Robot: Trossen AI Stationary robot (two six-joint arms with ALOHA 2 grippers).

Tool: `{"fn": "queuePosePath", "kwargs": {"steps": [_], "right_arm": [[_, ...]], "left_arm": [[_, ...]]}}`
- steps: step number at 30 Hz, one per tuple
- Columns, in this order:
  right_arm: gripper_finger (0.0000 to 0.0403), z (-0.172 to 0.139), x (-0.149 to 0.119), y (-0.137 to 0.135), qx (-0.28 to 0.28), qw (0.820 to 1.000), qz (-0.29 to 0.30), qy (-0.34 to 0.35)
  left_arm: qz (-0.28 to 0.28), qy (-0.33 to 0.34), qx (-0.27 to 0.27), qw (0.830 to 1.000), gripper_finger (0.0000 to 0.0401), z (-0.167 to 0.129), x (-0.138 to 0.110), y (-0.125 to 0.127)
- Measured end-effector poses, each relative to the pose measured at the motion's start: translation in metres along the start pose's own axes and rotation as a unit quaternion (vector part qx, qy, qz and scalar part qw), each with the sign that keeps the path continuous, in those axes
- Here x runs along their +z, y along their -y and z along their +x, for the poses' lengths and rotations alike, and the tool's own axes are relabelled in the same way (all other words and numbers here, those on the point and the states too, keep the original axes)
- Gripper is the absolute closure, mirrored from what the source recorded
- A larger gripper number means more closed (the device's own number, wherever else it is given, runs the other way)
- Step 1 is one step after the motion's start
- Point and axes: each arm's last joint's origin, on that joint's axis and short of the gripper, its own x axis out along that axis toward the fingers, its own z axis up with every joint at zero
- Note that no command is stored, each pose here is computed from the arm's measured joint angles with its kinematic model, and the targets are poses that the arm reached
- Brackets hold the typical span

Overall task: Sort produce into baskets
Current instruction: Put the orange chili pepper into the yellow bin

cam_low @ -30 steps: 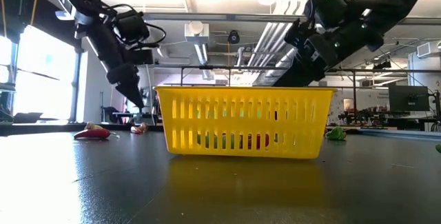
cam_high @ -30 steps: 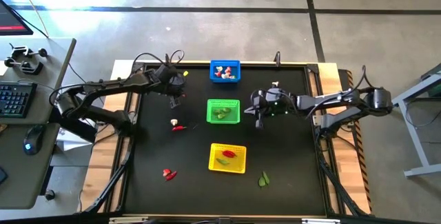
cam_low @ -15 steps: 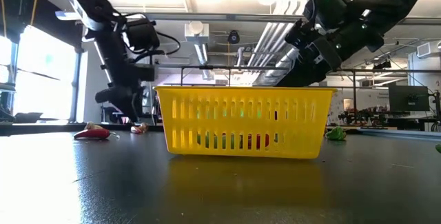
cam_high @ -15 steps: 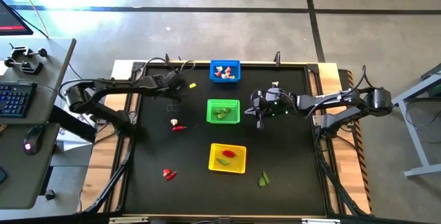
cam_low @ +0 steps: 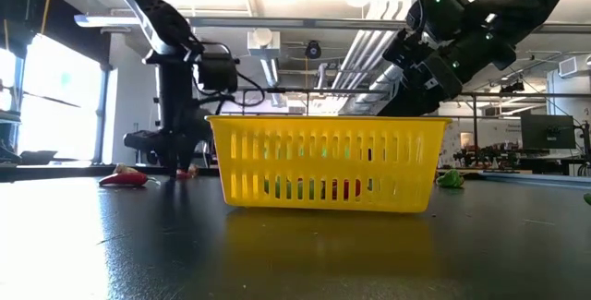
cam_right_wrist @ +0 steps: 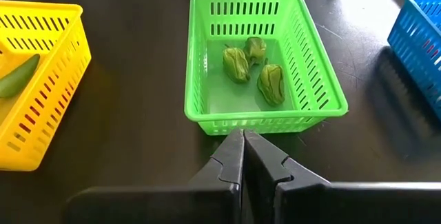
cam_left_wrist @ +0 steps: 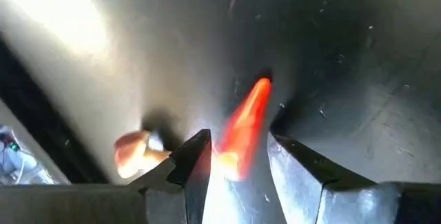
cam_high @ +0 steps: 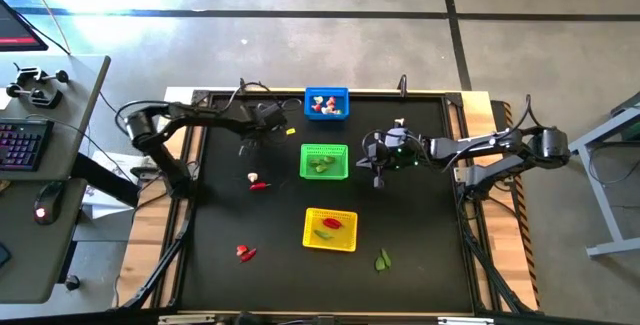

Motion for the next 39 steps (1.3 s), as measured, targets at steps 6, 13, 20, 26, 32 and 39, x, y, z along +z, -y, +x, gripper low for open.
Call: {"fn": "queuePosePath", "kwargs": {"steps": [6, 13, 20, 26, 32, 39], "right_arm": [[0.0403, 0.000, 0.000, 0.000, 0.000, 1.000, -0.009, 0.000], [0.0403, 0.000, 0.000, 0.000, 0.000, 1.000, -0.013, -0.001], [0.0403, 0.000, 0.000, 0.000, 0.000, 1.000, -0.009, -0.001], [0.0403, -0.001, 0.000, 0.000, -0.006, 1.000, 0.019, 0.000], [0.0403, -0.002, 0.002, 0.001, -0.012, 0.999, 0.043, 0.005], [0.0403, -0.003, 0.012, 0.003, -0.035, 0.995, 0.078, 0.057]], "left_arm": [[0.012, -0.012, -0.004, 1.000, 0.0272, 0.006, 0.005, -0.003], [-0.005, -0.014, -0.017, 1.000, 0.0316, 0.007, 0.004, -0.001], [-0.065, -0.006, -0.036, 0.997, 0.0392, 0.006, 0.003, 0.000], [-0.109, 0.042, -0.057, 0.992, 0.0393, -0.020, 0.008, -0.007], [-0.136, 0.105, -0.058, 0.983, 0.0397, -0.065, 0.014, 0.001], [-0.156, 0.257, -0.091, 0.949, 0.0398, -0.120, 0.041, 0.023]]}}
